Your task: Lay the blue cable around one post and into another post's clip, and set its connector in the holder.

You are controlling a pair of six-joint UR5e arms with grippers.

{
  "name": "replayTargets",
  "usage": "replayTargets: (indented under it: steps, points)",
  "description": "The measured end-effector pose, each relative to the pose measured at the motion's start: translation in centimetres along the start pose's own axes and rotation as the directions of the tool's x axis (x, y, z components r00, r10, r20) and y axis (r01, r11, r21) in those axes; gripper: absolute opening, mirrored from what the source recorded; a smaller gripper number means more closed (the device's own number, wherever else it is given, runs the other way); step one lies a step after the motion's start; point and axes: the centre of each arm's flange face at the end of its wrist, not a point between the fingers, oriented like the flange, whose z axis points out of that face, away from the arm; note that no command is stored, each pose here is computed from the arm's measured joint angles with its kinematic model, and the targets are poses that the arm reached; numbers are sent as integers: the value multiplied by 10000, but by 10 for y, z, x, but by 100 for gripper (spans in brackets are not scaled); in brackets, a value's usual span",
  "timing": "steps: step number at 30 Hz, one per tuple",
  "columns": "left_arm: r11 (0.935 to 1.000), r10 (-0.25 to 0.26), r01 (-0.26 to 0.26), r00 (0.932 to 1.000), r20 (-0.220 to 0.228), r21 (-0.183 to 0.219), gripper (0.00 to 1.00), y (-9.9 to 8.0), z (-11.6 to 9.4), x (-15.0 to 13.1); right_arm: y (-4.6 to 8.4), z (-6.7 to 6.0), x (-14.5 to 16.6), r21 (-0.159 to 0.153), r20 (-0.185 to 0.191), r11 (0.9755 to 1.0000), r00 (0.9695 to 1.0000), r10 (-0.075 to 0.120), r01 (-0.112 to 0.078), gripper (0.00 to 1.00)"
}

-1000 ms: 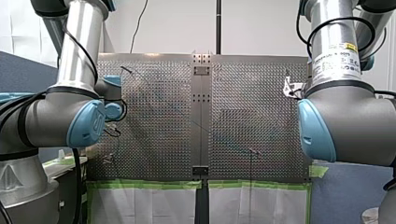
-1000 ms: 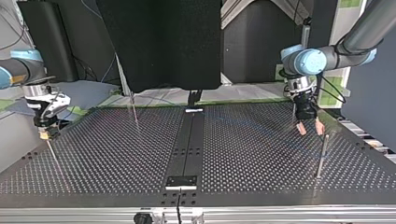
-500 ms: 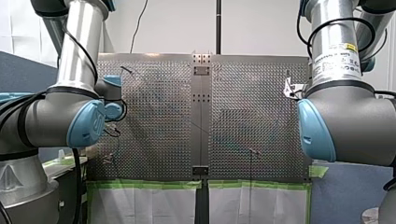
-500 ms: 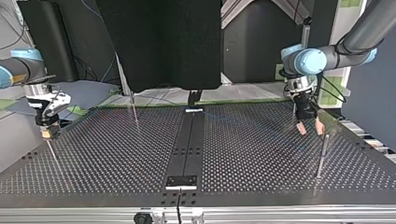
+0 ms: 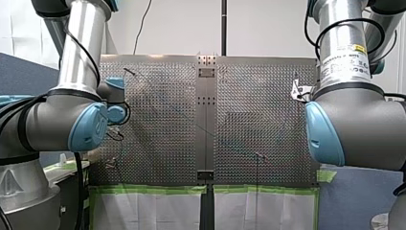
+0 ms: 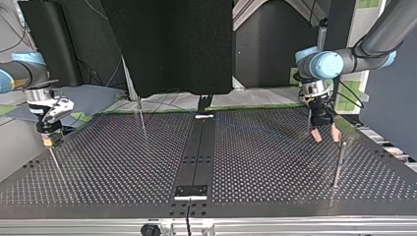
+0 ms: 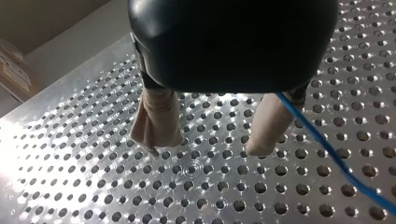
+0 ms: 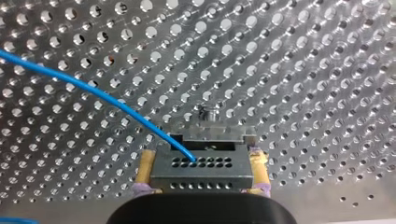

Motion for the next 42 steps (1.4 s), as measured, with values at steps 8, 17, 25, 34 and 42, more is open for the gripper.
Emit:
replayTargets:
  steps: [8,17,25,34,42]
  points:
    - [10000,0,0,10000,1,1,100,0,0,0,1,3,2,-5,-250,9990,9987,438,-439,93]
    - [10000,0,0,10000,2,-2,100,0,0,0,-3,5,2,115,-370,9975,9969,699,-695,100]
    - [10000,39,-39,10000,-2,-6,100,0,0,0,-6,6,2,175,-384,9975,9969,691,-685,100]
    - [10000,71,-71,10000,6,-26,100,-1,-1,1,-4,5,2,139,-408,9974,9967,708,-703,100]
    - [9999,86,-86,10000,3,-52,100,-1,-2,2,-1,6,4,126,-478,9971,9960,759,-753,100]
